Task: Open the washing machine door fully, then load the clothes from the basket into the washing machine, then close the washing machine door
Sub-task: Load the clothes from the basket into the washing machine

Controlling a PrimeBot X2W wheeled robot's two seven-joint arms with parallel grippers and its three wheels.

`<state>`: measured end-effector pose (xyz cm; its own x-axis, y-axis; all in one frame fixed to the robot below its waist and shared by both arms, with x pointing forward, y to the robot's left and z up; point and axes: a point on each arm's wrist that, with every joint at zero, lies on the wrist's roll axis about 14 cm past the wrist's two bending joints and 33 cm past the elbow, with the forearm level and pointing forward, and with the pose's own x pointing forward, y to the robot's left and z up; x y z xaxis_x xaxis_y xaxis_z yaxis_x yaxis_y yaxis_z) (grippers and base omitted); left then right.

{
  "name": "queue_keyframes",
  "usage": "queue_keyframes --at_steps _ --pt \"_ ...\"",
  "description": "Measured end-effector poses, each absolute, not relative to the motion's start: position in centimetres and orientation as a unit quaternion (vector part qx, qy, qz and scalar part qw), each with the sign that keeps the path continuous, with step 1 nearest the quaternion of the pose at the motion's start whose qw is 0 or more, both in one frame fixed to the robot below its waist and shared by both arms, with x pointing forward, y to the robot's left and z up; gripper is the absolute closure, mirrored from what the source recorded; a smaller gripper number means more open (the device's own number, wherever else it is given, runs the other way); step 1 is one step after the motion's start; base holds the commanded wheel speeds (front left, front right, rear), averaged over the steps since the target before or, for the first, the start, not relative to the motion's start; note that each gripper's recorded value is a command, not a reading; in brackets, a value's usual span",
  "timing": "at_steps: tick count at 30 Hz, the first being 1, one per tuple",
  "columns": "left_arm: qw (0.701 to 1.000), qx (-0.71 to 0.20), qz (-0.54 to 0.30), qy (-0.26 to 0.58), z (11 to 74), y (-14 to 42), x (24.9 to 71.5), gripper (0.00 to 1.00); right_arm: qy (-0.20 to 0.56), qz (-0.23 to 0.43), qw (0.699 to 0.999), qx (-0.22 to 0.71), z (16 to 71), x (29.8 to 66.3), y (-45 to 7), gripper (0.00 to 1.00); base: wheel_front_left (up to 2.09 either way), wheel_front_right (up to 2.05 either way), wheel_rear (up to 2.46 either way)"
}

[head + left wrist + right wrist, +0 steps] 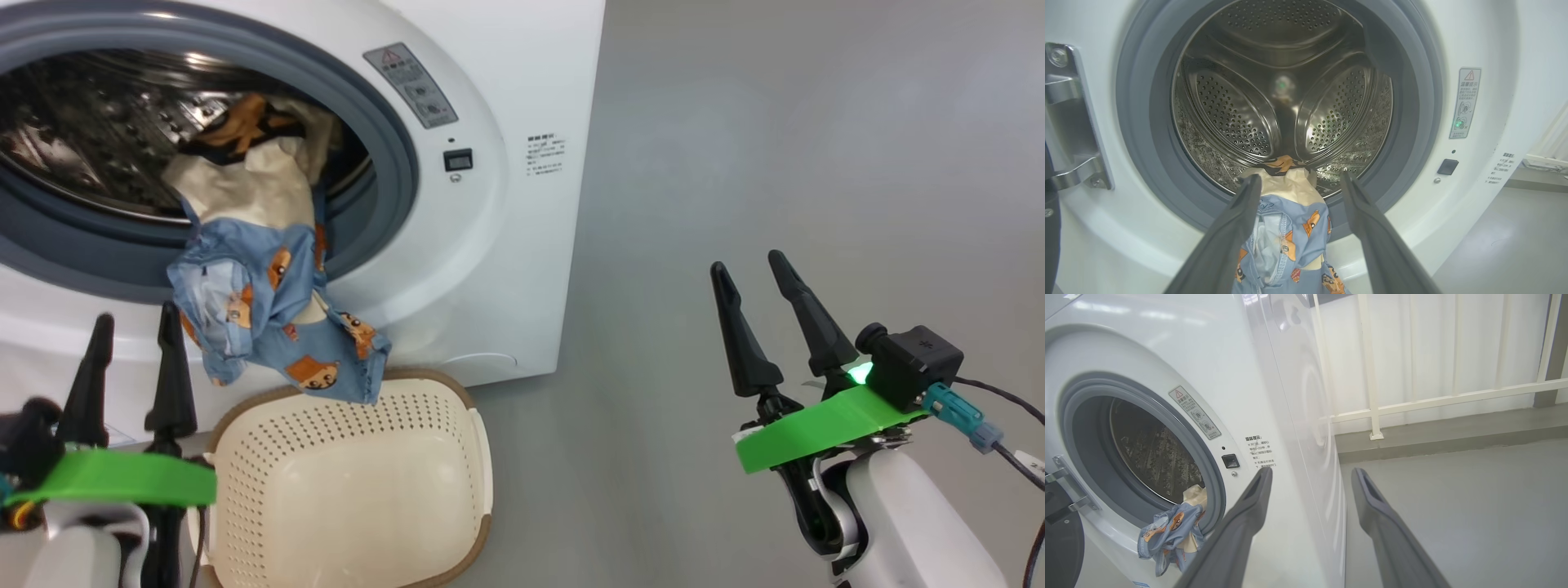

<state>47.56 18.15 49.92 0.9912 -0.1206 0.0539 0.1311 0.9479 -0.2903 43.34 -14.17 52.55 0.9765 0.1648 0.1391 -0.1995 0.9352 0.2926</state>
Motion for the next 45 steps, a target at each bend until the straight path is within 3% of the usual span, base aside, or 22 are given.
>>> queue_keyframes --at_steps 16,45 --pt "0.988 -0.151 -0.036 -0.028 50.2 19.1 42.4 0.00 -0.039 0.086 0.985 0.141 51.6 41.7 -14.8 0.00 0.00 0.00 0.00" --pt "0.986 -0.161 -0.034 -0.023 49.7 18.4 42.0 0.00 -0.031 0.079 0.987 0.138 51.0 41.6 -15.3 0.00 0.00 0.00 0.00"
